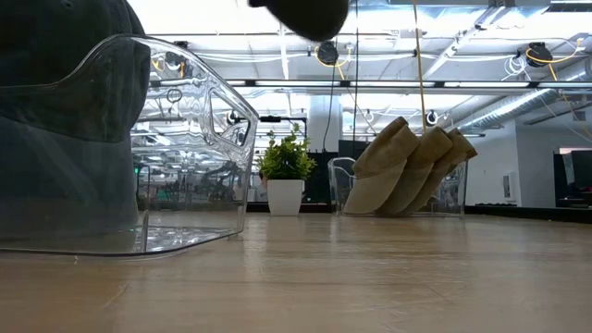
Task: Pick & Place hat
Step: Put the gray cap into the bottom transparent bin
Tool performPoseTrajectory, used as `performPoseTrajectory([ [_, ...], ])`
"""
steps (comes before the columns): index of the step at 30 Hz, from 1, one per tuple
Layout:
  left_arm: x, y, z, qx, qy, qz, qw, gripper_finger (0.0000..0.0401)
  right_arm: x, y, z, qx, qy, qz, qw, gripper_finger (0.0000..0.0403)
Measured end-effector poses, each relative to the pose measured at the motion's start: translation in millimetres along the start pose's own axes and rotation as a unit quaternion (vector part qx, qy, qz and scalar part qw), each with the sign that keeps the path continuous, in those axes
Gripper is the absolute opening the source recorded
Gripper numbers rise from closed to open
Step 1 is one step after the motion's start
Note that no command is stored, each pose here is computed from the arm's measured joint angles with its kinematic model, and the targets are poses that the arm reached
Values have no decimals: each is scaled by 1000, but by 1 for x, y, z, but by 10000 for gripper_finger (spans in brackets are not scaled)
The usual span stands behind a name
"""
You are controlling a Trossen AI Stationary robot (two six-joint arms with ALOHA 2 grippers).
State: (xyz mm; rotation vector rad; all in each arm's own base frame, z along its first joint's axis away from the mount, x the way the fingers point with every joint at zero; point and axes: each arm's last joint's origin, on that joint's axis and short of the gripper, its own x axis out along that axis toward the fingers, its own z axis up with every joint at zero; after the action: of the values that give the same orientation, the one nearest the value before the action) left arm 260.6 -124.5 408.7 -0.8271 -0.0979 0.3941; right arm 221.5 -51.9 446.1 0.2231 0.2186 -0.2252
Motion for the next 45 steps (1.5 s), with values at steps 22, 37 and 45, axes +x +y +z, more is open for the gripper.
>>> performPoseTrajectory([
  [22, -25, 2, -67, -61, 16, 62, 996, 16, -2, 0, 0, 2, 1, 0, 1000, 68],
  [37, -46, 16, -81, -79, 58, 99, 990, 16, -2, 0, -1, -16, 3, -2, 1000, 68],
  [45, -52, 30, -79, -83, 70, 142, 984, 16, -2, 0, -1, -26, 4, -2, 1000, 68],
])
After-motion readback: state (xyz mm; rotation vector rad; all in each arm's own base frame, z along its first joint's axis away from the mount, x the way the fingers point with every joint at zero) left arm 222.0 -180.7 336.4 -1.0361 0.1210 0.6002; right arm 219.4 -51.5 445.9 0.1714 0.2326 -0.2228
